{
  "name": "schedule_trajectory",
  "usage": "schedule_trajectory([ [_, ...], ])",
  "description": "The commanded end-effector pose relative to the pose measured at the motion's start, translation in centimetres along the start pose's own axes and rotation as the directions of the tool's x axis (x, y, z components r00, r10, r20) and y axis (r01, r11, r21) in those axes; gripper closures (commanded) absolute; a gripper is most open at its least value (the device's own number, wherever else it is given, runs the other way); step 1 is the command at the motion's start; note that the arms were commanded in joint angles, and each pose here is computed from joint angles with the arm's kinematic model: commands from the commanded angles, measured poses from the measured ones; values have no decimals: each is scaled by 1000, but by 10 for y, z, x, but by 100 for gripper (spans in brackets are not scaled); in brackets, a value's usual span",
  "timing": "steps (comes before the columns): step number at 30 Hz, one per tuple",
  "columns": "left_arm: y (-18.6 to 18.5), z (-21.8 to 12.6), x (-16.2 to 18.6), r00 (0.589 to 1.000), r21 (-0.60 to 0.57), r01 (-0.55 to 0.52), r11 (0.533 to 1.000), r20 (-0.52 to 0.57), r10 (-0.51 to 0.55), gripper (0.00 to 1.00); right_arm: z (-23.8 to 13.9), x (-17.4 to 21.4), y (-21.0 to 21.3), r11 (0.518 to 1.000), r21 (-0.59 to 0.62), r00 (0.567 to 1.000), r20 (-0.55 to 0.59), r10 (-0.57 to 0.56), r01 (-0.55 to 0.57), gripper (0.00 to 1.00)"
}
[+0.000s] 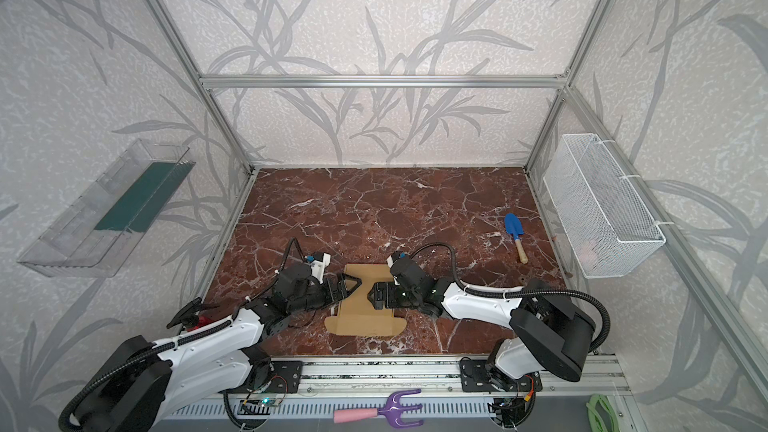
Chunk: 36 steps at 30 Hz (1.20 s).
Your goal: Fold the paper box
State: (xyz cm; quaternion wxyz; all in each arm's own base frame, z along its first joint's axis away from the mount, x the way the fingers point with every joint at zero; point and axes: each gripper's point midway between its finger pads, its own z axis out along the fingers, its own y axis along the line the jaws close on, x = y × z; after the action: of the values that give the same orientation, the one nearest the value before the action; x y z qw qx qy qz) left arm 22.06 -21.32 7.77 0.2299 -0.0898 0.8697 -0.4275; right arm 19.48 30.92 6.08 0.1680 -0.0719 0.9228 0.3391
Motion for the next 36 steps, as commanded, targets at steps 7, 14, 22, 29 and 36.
schedule_trajectory([
  [7,-56,27,-46,995,120,-64,991,78,55,1,-9,-48,14,998,-62,995,98,-10,16,6],
  [14,-57,63,-67,996,118,-54,992,82,44,1,-21,-86,-2,998,-56,990,139,23,-15,6],
  [22,-48,83,-87,992,30,-69,997,107,66,1,-11,-116,-20,997,-67,995,85,47,-41,6],
  [29,-42,57,-121,953,-130,-148,980,245,177,1,-18,-115,-36,998,21,996,75,52,-54,6],
  [36,-24,29,-126,938,-241,-104,965,299,176,1,-50,-125,-50,987,161,987,152,-43,18,1],
])
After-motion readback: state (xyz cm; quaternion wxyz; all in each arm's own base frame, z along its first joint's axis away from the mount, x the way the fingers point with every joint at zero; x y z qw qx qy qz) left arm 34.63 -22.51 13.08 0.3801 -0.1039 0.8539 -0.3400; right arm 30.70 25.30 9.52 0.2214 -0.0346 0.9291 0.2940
